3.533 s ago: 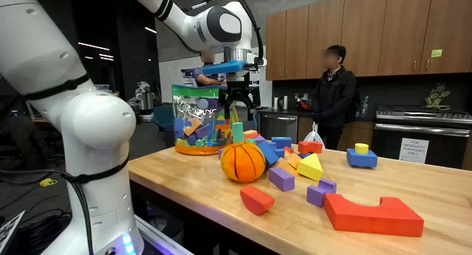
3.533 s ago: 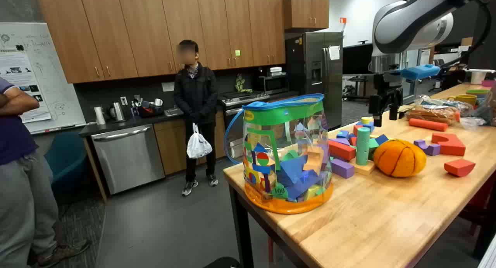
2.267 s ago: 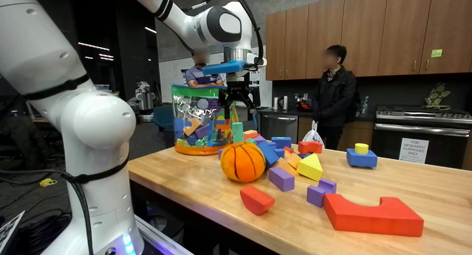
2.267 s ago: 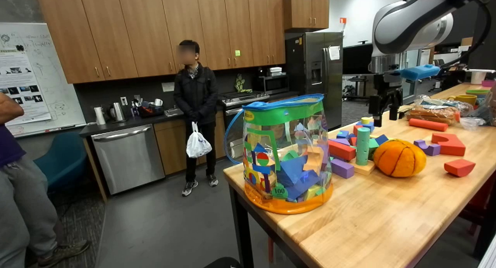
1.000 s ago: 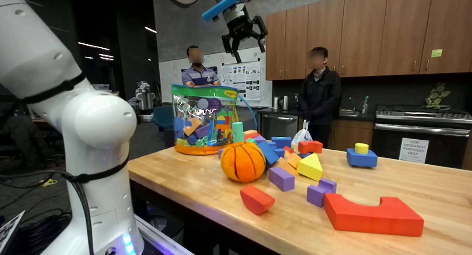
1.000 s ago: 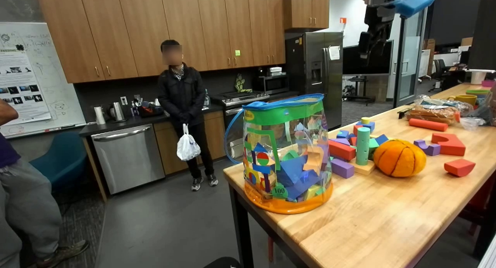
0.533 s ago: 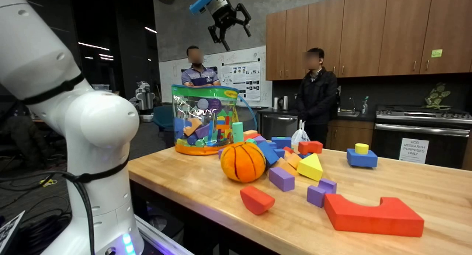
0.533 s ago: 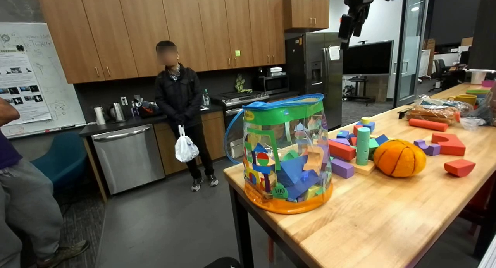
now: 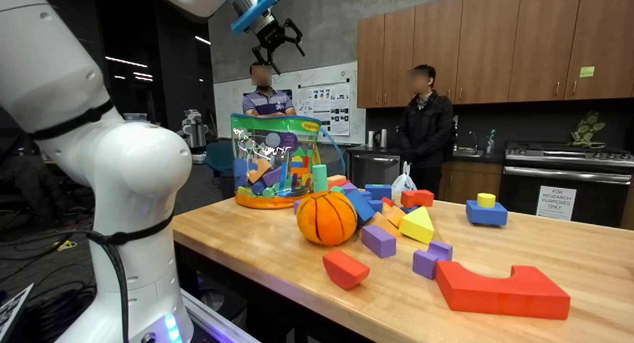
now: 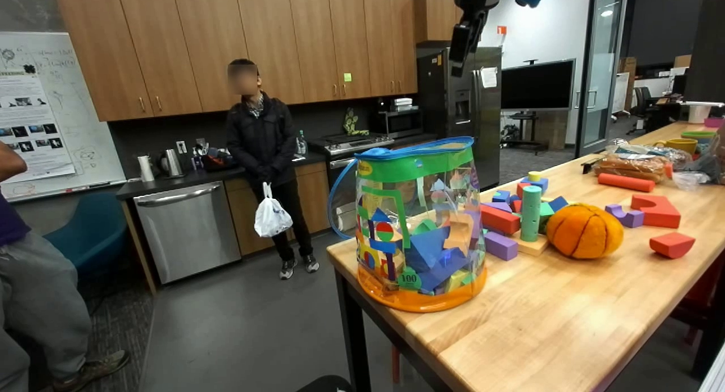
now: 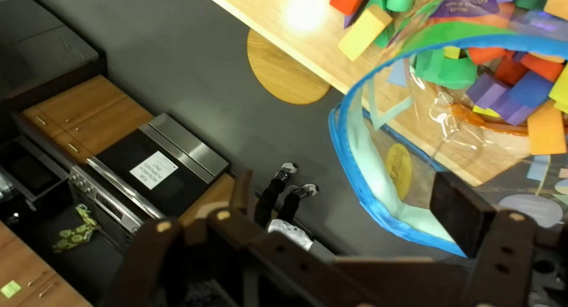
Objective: Remove a purple block from the clear bag and put it on the table
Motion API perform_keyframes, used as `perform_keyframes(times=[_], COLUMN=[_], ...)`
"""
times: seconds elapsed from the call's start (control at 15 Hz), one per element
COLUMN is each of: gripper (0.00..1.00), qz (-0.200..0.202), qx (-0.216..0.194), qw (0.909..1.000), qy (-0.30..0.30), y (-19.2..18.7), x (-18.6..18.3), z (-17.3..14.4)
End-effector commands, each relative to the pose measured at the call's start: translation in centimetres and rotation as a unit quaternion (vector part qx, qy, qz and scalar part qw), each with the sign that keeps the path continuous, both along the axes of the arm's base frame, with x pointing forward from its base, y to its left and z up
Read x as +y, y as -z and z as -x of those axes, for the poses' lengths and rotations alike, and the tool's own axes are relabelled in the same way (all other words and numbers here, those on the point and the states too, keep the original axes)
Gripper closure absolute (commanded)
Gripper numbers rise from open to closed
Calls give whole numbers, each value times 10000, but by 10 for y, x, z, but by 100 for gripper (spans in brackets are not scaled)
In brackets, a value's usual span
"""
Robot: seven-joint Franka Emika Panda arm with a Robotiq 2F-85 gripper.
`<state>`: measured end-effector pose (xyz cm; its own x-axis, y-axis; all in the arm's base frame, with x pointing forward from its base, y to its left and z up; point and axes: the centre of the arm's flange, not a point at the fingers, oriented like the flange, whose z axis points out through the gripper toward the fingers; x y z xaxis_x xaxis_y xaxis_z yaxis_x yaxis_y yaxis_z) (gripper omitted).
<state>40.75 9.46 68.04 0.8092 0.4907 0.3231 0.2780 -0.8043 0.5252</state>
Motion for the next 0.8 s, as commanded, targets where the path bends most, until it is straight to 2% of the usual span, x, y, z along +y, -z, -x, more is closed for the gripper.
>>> perform_keyframes(times=[0.0,0.2,0.4,0.47,0.6,0.73], gripper=[0,0,0,0,0,0], qz=[7,-95,-179,-90,-101,-107], qx=[-128,-51,346,238,394,418], qw=[9992,9978,9968,9973,9969,9968], qy=[-377,-650,-697,-687,-679,-675], y=[21,52,94,76,96,99], x=[33,53,54,55,54,54], z=[-16,-32,-42,-36,-43,-45])
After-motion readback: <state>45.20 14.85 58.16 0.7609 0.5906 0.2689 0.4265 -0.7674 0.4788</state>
